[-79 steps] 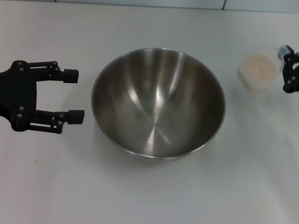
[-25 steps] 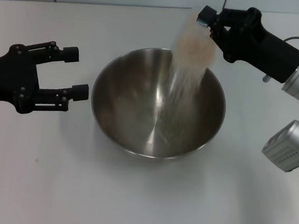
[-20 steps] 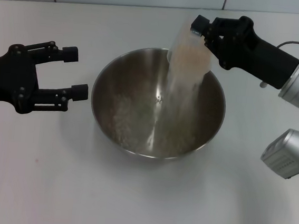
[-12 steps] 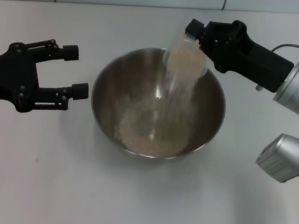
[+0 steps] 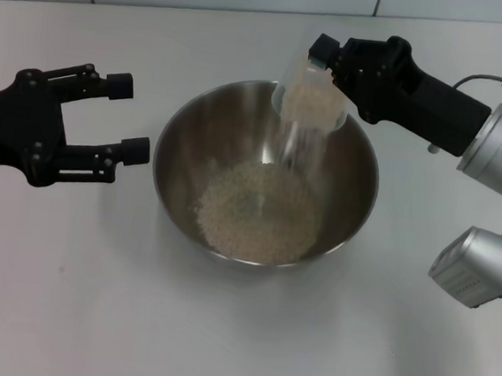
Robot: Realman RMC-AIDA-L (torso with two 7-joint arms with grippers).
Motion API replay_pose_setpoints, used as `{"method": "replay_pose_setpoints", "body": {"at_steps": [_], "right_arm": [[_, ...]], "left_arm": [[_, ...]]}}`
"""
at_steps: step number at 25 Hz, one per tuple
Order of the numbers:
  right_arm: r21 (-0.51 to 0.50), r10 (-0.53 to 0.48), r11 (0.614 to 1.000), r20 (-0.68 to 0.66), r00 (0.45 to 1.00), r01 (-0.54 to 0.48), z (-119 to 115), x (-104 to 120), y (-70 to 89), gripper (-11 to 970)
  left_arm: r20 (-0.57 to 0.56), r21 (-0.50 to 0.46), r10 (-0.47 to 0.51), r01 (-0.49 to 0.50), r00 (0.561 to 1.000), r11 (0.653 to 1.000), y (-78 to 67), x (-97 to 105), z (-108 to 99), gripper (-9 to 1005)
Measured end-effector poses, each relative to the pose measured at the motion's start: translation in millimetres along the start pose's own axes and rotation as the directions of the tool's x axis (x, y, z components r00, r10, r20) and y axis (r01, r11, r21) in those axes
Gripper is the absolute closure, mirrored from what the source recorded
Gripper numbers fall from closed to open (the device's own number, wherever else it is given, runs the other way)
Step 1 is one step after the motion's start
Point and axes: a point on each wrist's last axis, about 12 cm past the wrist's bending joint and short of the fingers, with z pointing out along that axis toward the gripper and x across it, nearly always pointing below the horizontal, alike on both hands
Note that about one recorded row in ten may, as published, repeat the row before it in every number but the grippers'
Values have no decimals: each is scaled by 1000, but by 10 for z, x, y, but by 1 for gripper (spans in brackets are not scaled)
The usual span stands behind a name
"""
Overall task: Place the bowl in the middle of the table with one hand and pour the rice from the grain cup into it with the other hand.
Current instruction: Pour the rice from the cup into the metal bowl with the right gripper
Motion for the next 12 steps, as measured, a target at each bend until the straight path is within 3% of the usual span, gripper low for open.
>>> {"method": "replay_pose_setpoints", "body": {"at_steps": [12], "right_arm": [[21, -196, 980, 7, 981, 196, -58, -75, -88, 946]], "left_arm": [[2, 0, 8, -8, 1000, 1000, 5, -21, 7, 150]]}}
